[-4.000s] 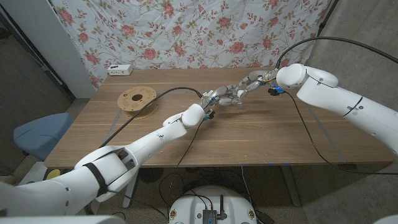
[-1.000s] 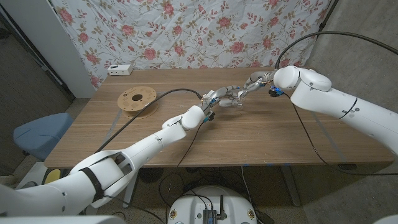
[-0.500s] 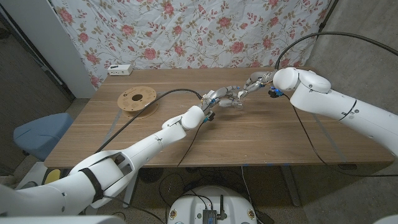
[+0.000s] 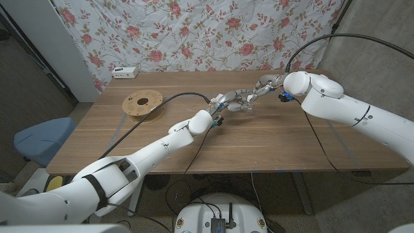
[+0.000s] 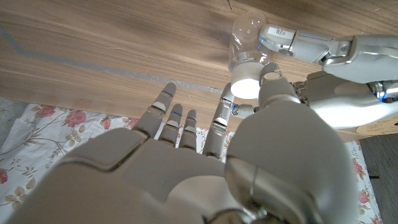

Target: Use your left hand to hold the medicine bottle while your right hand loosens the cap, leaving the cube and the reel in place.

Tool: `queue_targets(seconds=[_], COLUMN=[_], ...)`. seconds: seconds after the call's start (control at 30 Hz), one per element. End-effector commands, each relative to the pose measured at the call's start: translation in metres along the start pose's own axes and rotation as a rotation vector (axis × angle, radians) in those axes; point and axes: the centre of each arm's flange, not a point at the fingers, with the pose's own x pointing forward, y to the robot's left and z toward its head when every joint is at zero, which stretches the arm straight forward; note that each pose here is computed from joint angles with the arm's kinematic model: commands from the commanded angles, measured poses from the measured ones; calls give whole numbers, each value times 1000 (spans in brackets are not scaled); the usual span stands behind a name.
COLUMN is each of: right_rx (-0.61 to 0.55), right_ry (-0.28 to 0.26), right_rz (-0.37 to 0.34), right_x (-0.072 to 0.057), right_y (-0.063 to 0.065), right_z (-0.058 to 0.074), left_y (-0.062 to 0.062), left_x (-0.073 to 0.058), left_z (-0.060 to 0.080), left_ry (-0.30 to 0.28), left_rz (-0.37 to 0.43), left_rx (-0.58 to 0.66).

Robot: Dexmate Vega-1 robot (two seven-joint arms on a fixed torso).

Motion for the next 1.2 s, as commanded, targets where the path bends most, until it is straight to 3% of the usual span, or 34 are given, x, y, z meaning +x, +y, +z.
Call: queue_targets(seconds=[0.03, 0.73, 1.2], right_rx=[-4, 6, 22], right_ry=[-8, -15, -15], right_rz=[-5, -29, -9], right_x=[1, -5, -7], right_y=[1, 3, 4], right_z=[0, -1, -3], left_y=[0, -2, -3], left_x=[1, 0, -3], left_z=[1, 2, 3], left_ry=[-1, -8, -5], left_rz=[-2, -8, -11], left_rx=[-1, -2, -7])
